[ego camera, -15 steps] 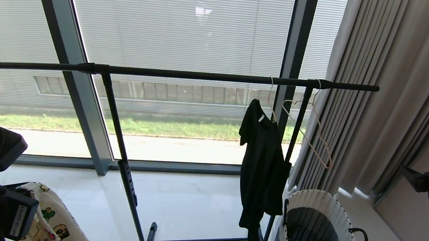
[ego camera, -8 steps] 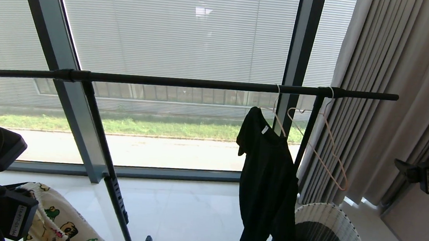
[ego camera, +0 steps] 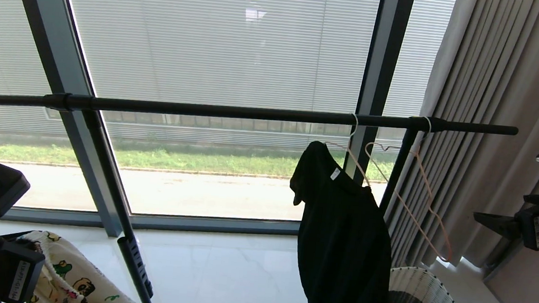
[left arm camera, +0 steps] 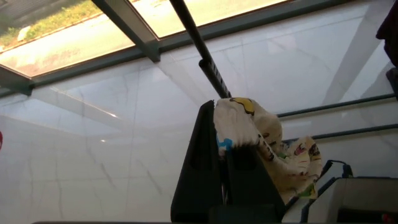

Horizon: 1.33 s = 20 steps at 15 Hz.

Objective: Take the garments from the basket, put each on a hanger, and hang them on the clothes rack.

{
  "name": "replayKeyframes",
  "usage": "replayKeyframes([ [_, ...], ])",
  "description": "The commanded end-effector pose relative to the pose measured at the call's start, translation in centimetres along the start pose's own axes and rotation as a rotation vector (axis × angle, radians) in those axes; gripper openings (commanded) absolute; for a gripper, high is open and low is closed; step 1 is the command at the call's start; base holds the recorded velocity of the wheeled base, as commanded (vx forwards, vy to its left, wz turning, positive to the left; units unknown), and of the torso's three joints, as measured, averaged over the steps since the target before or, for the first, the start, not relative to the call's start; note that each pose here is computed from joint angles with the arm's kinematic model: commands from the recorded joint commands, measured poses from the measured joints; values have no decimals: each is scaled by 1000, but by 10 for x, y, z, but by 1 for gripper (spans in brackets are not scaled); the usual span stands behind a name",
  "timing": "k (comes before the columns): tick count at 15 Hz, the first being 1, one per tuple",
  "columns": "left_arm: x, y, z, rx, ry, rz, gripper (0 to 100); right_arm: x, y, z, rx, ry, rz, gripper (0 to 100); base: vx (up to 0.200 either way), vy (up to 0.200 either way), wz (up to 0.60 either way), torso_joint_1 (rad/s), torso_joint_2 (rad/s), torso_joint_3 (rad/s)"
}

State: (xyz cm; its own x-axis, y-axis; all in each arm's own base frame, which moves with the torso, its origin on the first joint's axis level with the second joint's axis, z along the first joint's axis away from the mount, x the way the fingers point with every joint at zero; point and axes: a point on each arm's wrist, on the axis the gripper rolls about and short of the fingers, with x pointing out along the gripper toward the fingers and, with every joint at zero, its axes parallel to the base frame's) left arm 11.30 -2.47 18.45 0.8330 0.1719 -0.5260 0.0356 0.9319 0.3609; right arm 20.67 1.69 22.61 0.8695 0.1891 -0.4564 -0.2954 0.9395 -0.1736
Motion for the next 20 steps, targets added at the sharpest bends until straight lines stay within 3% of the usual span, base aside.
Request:
replayKeyframes([
  [1,-2,1,-1,-4,-6,3,0,16,-16,-2,43,54,13,100,0,0,0,0,0,0],
  [3,-3,1,-4,-5,-9,3,0,42,-25,-10,79,82,51,100,0,0,0,0,0,0],
  [4,-2,1,-6,-10,-14,8,0,58,-27,-10,102,57,74,100,0,0,0,0,0,0],
  [8,3,-2,-11,-22,-41,28,0,103,-29,-21,109,59,118,100,0,0,0,0,0,0],
  [10,3,-3,-13,-19,-34,28,0,119,-26,-23,109,56,190,100,0,0,0,0,0,0],
  [16,3,-4,-21,-10,-19,26,0,176,-24,-16,95,64,239,100,0,0,0,0,0,0],
  [20,4,-4,-22,-9,-13,25,0,193,-24,-11,141,56,243,100,0,0,0,0,0,0],
])
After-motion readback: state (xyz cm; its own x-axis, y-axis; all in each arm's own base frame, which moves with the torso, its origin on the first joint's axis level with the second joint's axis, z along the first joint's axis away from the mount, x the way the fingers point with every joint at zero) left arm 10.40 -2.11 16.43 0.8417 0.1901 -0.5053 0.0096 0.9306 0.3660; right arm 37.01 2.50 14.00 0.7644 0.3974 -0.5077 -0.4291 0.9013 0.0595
